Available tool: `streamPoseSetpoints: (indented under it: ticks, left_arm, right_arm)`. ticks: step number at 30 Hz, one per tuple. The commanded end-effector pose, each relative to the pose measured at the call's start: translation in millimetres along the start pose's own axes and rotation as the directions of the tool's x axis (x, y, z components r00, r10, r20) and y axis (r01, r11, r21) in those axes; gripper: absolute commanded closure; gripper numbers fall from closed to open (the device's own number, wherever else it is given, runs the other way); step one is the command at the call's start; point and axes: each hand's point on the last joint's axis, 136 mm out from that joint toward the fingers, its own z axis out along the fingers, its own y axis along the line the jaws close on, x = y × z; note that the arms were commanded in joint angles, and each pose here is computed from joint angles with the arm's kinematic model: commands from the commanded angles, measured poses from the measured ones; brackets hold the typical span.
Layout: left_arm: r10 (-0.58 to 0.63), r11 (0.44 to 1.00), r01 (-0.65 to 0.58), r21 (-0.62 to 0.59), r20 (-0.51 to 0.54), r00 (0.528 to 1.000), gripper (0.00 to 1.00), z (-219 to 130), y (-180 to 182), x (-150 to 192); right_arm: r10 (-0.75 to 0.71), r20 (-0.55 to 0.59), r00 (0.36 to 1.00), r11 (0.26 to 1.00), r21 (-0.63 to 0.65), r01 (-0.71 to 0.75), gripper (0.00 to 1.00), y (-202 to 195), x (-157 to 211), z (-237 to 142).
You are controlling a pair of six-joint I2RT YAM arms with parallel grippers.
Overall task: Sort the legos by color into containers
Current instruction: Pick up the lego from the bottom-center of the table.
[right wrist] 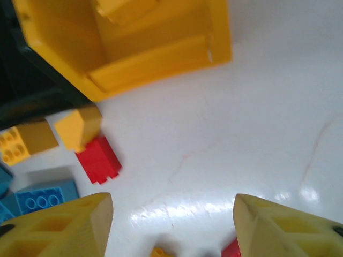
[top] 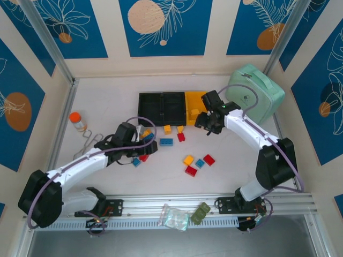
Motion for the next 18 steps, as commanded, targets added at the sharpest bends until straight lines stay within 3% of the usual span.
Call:
streamPoseSetpoints:
  ticks: [1,9,18]
  left_arm:
    - [0.090,0.993,-0.089,0.077,-0.012,0.996,0.27,3,-30,-2]
    - [0.242,0.967,-0.233,0.102,-0.088,0.966,0.26,24,-55,16]
    - [0.310,0.950,-0.300,0.090,-0.127,0.942,0.26,36,-61,25]
  right_arm:
    - [0.033,-0.018,0.999,0.999,0.017,-0.033,0.32,-17,22,-6]
    - [0.178,-0.110,0.978,0.983,0.066,-0.172,0.27,-54,79,10]
    - [0.269,-0.158,0.950,0.962,0.100,-0.255,0.27,-59,109,36]
